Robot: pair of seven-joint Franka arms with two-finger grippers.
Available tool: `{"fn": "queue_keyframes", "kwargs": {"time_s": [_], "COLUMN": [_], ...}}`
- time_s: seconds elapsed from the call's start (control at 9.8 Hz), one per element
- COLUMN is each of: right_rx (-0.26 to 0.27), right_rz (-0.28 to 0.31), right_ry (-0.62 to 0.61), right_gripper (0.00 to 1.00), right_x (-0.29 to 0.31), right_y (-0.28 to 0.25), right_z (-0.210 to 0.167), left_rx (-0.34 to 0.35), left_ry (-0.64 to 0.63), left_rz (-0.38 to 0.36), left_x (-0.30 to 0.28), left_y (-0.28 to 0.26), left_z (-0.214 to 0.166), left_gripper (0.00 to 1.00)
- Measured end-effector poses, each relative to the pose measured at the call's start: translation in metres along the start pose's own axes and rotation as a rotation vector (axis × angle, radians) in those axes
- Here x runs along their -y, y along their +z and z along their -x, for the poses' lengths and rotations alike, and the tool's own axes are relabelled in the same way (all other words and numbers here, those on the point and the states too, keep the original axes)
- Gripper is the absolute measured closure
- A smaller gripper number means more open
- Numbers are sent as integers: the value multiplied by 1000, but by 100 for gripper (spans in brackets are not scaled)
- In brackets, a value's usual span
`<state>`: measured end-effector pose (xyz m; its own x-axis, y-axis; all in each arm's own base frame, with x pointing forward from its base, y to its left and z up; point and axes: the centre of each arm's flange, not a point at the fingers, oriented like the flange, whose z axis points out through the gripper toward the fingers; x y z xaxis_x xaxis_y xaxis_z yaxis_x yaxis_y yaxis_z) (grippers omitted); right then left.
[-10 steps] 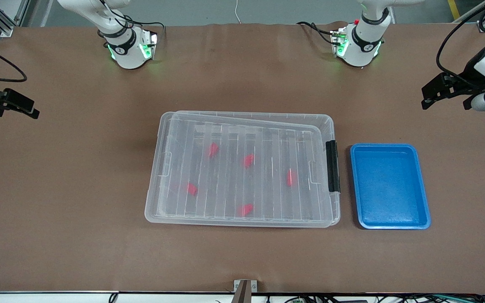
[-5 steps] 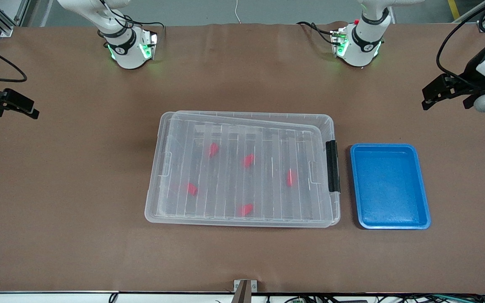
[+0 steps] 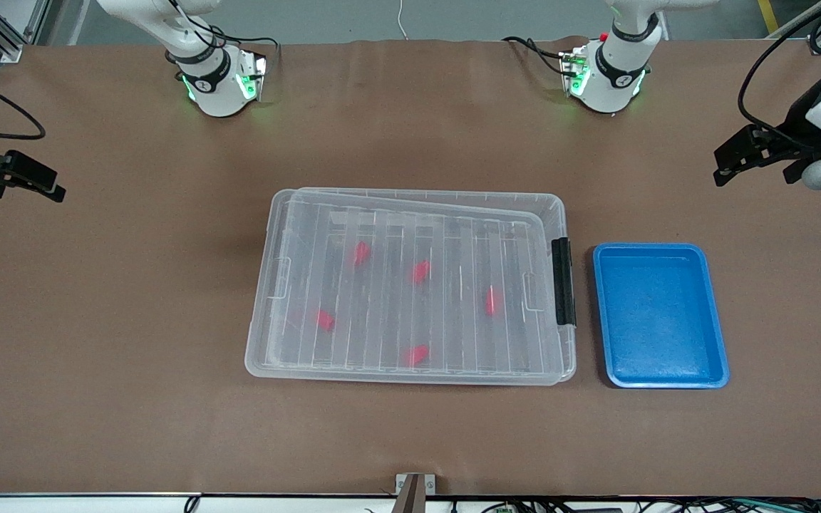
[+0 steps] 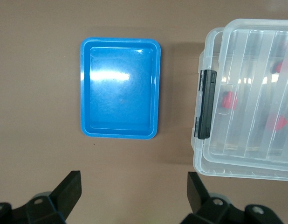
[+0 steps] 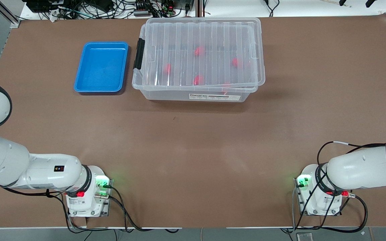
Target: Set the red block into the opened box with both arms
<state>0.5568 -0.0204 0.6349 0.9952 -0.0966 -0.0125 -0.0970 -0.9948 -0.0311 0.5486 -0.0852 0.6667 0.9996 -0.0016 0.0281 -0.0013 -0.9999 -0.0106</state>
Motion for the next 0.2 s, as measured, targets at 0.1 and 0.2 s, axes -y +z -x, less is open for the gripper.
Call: {"fn": "queue_keyframes", "kwargs": {"time_s": [0.1,0.2], "right_rx": [-7,-9], "right_rz": [1,1], "right_ry": [0,0], "right_gripper": [0,0], "right_x": [0,0], "right_y": [-1,-1], "right_z": [-1,-1], "left_rx": [1,3], "left_ry": [1,3], "left_rz": [0,-1], "left_x": [-1,0], "left_y": [0,0], "left_z": [0,1], "left_gripper": [0,0]}}
